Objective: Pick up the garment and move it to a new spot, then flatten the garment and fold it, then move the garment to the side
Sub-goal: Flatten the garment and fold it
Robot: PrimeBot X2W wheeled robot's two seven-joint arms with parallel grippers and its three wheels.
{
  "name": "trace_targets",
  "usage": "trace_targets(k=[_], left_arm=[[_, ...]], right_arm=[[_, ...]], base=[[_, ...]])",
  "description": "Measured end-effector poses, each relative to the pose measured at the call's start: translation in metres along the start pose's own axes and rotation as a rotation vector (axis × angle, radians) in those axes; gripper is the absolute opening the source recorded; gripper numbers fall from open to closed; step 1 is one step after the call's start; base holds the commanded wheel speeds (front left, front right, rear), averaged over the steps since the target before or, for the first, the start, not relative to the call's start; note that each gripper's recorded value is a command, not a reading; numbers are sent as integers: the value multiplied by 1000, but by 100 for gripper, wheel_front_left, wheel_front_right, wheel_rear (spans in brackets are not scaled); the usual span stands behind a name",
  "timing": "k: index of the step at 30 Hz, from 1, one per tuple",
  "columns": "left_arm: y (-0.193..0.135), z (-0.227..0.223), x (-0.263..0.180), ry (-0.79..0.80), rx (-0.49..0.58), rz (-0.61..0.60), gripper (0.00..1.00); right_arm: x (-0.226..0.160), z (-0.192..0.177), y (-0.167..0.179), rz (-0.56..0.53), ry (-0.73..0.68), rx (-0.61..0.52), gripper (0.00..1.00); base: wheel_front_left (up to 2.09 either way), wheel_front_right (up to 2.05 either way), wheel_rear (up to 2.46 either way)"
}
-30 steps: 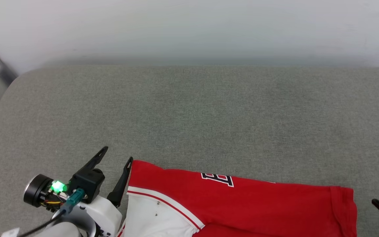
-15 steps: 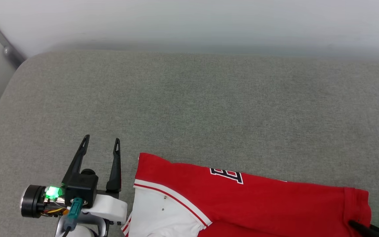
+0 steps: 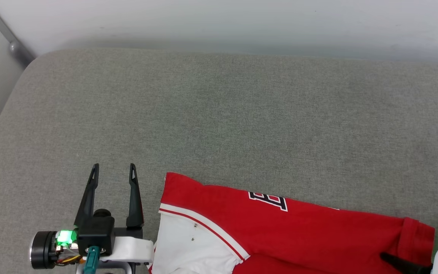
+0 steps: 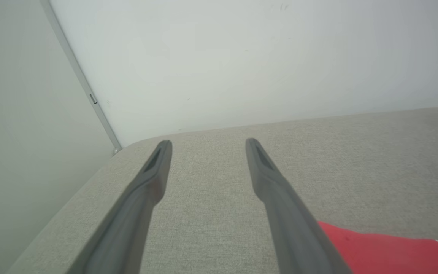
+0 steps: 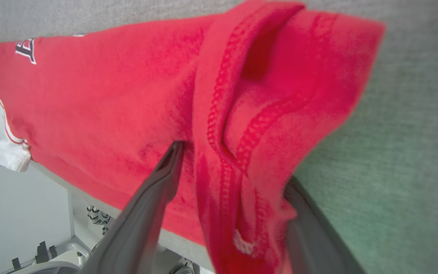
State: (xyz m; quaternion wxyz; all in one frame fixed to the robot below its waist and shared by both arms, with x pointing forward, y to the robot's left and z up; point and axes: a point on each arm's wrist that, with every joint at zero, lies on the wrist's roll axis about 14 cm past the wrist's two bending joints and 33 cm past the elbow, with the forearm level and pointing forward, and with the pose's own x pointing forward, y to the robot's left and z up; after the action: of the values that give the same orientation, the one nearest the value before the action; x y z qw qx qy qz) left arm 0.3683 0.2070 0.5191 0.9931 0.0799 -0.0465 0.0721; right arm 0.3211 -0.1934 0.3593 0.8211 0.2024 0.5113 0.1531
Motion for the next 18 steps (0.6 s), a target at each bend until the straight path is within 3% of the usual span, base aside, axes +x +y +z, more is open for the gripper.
trace_targets(k=[3, 4, 5, 6, 18], left_arm=[[2, -1, -2, -1, -2, 25, 100], [4, -2, -2, -2, -3, 36, 100], [3, -2, -3, -3, -4, 37, 100], [4, -1, -4, -5, -2, 41, 100], [14, -1, -22, -10, 21, 76, 100]], right_arm=[[3, 0, 3, 4, 13, -14, 100], [3, 0, 3, 5, 16, -19, 90], [3, -1, 4, 6, 19, -20, 38], [3, 0, 5, 8, 18, -23, 0], [-19, 17, -7, -26, -75, -32, 0]], base=[[0, 0, 0], [0, 0, 0], [0, 0, 0], [0, 0, 0], [0, 0, 0]])
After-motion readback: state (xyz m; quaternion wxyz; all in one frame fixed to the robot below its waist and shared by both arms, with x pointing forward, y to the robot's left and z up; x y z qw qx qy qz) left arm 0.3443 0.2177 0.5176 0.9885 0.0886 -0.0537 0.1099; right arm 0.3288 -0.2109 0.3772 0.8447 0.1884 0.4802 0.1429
